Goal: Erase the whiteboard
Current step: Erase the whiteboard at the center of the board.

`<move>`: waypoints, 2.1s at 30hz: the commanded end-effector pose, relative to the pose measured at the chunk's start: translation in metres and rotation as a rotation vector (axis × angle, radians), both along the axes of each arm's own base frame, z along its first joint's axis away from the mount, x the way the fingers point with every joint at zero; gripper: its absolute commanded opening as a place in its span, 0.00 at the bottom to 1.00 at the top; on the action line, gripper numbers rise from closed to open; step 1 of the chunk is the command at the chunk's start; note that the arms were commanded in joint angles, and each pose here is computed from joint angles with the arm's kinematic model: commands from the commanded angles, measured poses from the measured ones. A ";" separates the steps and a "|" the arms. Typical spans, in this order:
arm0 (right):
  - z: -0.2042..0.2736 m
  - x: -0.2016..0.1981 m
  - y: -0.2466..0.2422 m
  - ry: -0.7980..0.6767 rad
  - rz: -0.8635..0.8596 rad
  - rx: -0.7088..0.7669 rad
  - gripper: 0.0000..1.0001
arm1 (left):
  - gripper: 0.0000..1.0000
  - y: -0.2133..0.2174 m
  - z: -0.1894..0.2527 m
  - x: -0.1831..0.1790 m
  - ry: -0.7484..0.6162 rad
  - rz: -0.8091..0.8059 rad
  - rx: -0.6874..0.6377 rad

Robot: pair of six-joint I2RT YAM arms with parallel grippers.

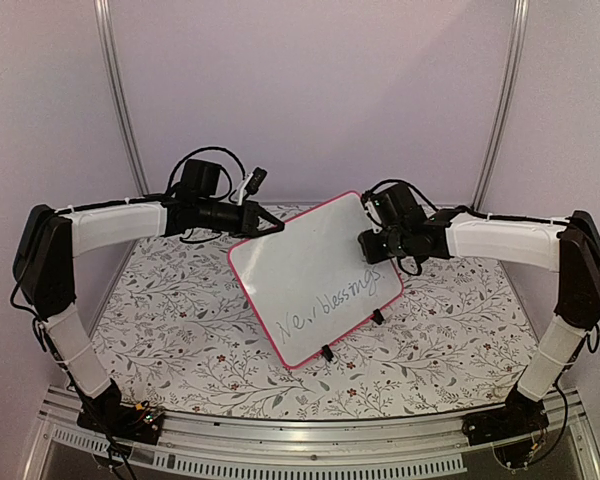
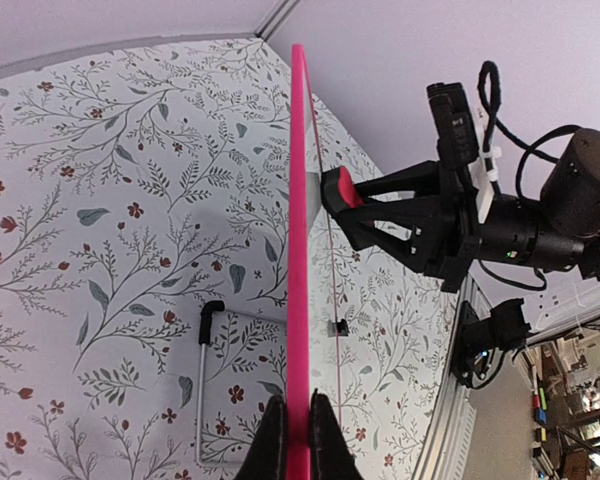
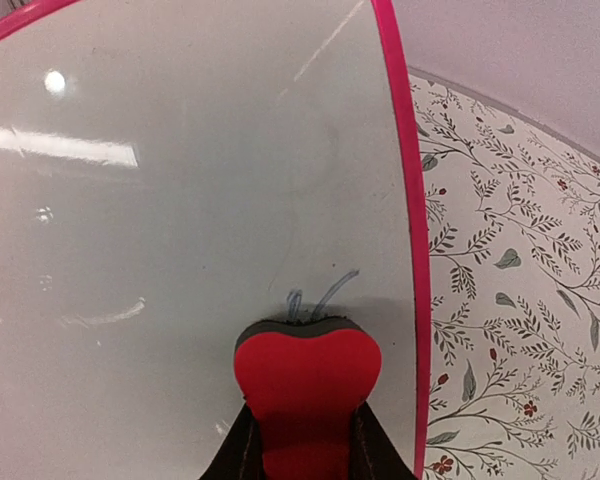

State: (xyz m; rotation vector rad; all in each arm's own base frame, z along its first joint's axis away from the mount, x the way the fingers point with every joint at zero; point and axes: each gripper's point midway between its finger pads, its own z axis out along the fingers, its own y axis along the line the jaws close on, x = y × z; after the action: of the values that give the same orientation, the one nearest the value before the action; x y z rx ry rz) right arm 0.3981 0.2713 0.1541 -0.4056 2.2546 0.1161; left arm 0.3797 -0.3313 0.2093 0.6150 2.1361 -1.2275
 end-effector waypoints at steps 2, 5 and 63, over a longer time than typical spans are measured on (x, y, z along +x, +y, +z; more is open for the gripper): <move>-0.014 -0.014 -0.009 0.059 0.004 -0.012 0.00 | 0.00 -0.006 -0.001 -0.005 -0.047 -0.021 0.025; -0.015 -0.017 -0.010 0.064 0.006 -0.006 0.00 | 0.00 -0.006 -0.001 -0.005 -0.046 -0.021 0.025; 0.036 -0.023 0.015 -0.017 0.047 0.016 0.00 | 0.00 -0.006 -0.002 -0.005 -0.046 -0.020 0.027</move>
State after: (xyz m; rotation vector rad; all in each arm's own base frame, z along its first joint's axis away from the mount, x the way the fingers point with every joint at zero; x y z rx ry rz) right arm 0.3682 0.2729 0.1880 -0.4164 2.2393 0.1721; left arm 0.3797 -0.3316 0.2097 0.6176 2.1329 -1.2278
